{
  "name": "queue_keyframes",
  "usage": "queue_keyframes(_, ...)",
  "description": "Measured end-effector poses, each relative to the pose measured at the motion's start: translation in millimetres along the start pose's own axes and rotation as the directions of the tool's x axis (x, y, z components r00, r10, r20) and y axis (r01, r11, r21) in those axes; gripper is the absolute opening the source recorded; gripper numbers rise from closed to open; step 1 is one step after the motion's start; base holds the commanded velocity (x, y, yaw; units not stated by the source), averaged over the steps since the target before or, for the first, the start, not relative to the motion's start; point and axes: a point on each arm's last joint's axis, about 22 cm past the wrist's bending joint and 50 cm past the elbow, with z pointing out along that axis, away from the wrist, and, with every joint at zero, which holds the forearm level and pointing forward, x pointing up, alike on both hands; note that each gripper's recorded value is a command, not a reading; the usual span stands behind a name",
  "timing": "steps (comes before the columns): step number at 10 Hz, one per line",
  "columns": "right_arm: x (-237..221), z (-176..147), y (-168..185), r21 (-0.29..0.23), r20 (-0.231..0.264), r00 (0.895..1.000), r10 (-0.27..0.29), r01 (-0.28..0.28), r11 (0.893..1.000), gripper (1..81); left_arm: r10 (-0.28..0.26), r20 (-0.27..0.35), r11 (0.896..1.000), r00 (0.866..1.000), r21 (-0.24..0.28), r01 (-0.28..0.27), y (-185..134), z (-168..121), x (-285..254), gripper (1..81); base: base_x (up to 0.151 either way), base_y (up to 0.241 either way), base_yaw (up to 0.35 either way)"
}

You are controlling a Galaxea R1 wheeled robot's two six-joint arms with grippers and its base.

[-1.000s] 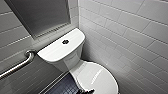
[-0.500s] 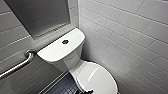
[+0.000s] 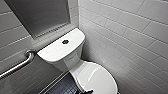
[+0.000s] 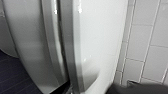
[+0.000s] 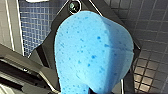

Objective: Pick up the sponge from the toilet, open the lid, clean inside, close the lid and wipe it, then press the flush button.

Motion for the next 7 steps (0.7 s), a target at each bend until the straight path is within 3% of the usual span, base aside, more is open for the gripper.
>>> queue_keyframes(3,-0.4,0.4,-0.6,0.001,0.0,1.0,0.0,0.0,1.0,1.0,0.015,-0.007,1.0,1.0,-0.012,-0.015,1.4,2.4,-1.6,81.1,0.0,0.0,0.0)
queue_keyframes(7,-1.0,0.6,-1.4,0.003,0.001,1.0,0.002,-0.002,1.0,1.0,-0.007,0.063,1.0,0.998,0.022,0.006,10.0,4.2,-2.6,81.1,0.0,0.0,0.0)
